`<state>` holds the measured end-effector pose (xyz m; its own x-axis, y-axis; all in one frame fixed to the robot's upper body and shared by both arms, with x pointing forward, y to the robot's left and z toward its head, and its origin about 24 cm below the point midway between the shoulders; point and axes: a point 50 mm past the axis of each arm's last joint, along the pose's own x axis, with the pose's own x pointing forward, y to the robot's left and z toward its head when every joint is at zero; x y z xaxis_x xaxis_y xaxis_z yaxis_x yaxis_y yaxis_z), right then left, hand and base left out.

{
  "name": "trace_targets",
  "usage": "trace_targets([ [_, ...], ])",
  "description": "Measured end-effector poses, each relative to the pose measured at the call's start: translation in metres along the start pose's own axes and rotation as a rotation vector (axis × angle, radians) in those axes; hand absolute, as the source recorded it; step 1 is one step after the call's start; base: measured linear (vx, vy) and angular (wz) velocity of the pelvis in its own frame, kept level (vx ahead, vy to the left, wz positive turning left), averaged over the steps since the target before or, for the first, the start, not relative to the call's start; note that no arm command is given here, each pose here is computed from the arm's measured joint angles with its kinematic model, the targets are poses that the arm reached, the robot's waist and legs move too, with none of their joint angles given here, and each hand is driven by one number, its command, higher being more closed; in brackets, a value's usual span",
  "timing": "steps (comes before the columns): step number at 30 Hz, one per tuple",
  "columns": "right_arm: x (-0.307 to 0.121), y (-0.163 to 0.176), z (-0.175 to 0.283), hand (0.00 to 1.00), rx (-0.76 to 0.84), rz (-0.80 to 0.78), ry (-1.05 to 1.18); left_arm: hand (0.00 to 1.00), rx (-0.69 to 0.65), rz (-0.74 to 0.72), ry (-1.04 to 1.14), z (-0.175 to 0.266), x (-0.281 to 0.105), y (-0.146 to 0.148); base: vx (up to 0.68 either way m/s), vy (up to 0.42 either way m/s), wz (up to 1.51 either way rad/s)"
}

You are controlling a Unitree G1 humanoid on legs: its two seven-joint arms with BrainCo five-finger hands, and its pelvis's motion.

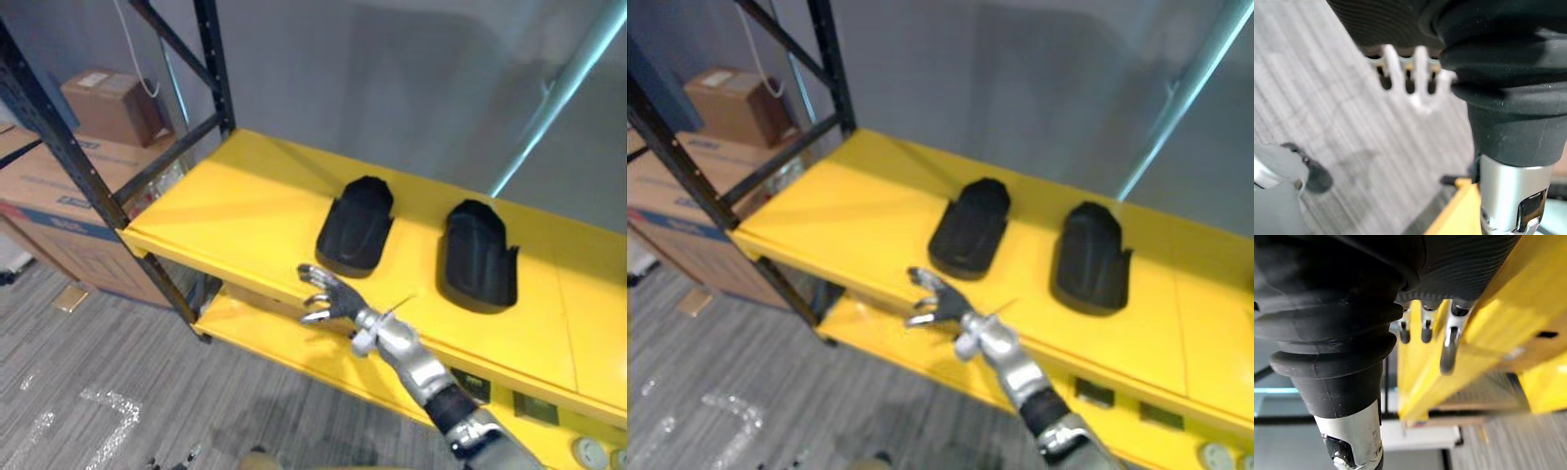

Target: Walk over and take plastic housings, then place them on the shelf

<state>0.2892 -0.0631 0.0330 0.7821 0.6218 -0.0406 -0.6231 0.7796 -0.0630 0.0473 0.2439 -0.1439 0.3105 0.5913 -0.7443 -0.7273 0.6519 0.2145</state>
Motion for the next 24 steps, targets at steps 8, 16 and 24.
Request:
trace_targets([
  [8, 0.002, -0.009, 0.001, 0.00, 0.044, -0.085, -0.008, 0.00, 0.014, -0.063, 0.021, -0.005, -0.003, -0.010, 0.00, 0.000, 0.00],
  [16, 0.001, -0.016, 0.003, 0.00, 0.097, -0.101, -0.031, 0.00, 0.011, -0.067, 0.035, -0.007, -0.004, -0.010, 0.00, 0.000, 0.00],
  [24, 0.002, -0.012, 0.004, 0.00, 0.116, -0.051, -0.039, 0.00, 0.011, -0.068, 0.035, -0.007, -0.004, -0.010, 0.00, 0.000, 0.00],
])
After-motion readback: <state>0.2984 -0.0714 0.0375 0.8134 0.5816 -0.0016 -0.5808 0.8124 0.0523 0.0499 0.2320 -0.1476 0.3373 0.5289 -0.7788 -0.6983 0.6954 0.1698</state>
